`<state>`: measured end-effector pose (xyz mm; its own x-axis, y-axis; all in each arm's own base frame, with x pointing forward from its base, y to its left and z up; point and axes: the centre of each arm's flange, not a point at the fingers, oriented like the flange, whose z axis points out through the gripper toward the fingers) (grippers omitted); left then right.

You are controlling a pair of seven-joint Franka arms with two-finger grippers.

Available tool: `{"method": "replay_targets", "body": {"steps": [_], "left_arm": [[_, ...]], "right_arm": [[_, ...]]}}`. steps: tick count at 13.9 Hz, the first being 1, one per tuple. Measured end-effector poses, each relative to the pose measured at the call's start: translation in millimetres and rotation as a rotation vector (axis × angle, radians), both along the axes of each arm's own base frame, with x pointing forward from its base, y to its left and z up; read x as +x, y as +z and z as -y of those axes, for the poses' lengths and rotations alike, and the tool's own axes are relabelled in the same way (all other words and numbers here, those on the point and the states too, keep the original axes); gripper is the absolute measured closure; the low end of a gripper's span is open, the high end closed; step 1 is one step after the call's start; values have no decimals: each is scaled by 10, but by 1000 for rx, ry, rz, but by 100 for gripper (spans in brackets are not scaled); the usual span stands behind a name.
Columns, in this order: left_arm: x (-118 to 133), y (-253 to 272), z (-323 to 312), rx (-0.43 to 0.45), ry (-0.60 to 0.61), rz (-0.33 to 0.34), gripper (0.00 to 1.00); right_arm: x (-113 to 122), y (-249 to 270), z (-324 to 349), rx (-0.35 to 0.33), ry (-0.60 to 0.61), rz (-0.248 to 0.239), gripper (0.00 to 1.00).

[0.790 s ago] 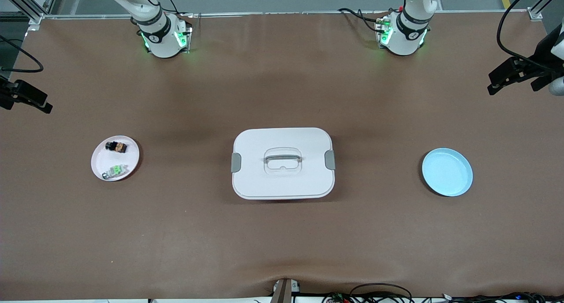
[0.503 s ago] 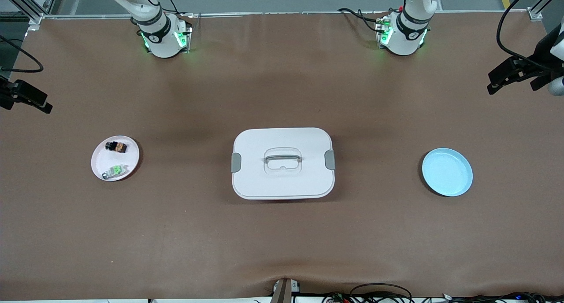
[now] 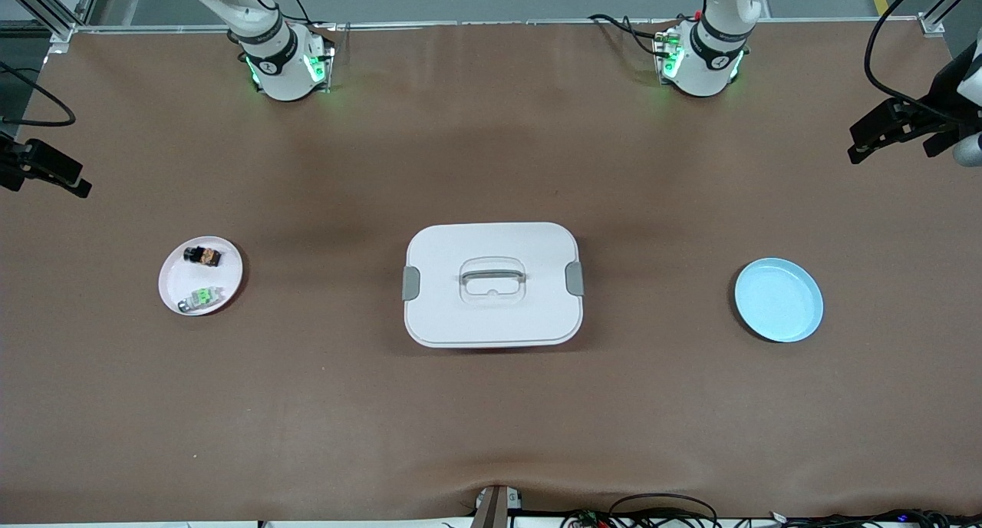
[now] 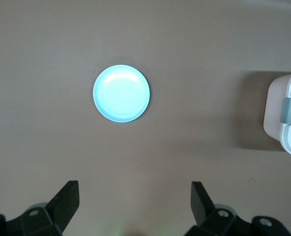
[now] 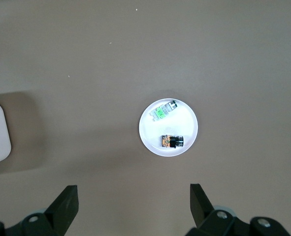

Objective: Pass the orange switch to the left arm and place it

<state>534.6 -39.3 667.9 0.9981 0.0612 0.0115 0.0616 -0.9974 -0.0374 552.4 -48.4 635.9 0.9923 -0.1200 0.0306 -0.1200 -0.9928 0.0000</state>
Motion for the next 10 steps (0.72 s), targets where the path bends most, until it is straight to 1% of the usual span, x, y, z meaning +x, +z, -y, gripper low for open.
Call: {"method": "replay_targets", "body": {"steps": [7, 8, 10], "left_arm": [[0, 2, 5, 0, -1, 1, 0], [0, 3, 5, 0, -1, 1, 0], [-1, 4, 5, 0, -1, 1, 0]], "right_arm": [[-10, -6, 81, 0, -13, -4, 0], [-18, -22, 100, 1, -14, -15, 0], [-32, -93, 102, 5, -13, -55, 0]]}}
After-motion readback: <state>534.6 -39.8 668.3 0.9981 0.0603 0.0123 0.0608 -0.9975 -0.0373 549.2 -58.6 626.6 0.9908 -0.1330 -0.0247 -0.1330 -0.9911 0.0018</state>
